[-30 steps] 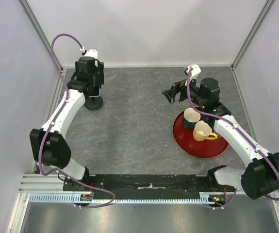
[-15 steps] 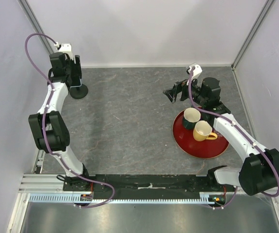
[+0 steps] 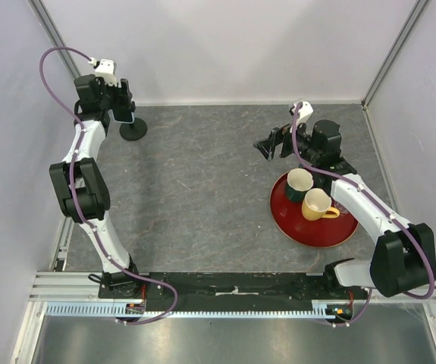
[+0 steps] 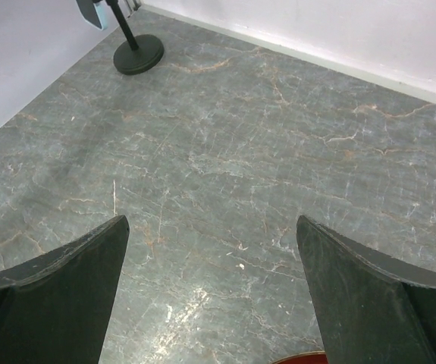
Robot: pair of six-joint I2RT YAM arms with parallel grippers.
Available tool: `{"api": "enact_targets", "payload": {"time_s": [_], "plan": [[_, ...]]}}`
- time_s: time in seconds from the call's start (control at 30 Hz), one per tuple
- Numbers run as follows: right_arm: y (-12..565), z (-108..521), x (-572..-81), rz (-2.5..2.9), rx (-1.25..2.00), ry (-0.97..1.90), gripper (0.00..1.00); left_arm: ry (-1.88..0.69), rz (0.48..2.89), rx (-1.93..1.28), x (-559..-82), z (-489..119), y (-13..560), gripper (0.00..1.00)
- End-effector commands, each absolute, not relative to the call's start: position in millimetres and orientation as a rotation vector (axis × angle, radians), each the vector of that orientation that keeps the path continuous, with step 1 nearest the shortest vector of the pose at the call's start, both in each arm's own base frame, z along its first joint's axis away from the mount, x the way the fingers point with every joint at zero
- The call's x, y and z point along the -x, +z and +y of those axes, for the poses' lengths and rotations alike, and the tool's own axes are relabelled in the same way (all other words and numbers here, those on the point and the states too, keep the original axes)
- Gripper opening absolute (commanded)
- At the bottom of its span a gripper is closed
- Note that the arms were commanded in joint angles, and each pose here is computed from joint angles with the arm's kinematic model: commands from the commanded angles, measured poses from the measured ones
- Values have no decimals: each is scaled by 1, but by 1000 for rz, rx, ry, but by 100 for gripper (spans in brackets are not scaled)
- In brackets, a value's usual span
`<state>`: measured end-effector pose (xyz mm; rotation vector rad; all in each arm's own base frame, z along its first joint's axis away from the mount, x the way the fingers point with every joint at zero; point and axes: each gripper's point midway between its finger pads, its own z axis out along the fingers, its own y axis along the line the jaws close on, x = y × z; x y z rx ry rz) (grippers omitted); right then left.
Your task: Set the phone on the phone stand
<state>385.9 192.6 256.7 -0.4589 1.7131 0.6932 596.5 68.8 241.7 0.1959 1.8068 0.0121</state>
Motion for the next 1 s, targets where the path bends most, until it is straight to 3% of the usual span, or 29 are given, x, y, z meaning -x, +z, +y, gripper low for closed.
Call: {"api": "enact_targets", "payload": {"time_s": [0.0, 0.97], "plan": [[262, 198, -391, 1682, 466, 725, 98, 37, 1520, -350, -619, 51, 323, 2], [261, 197, -391, 1685, 472, 718, 98, -153, 1695, -118, -612, 48, 235, 2]]}}
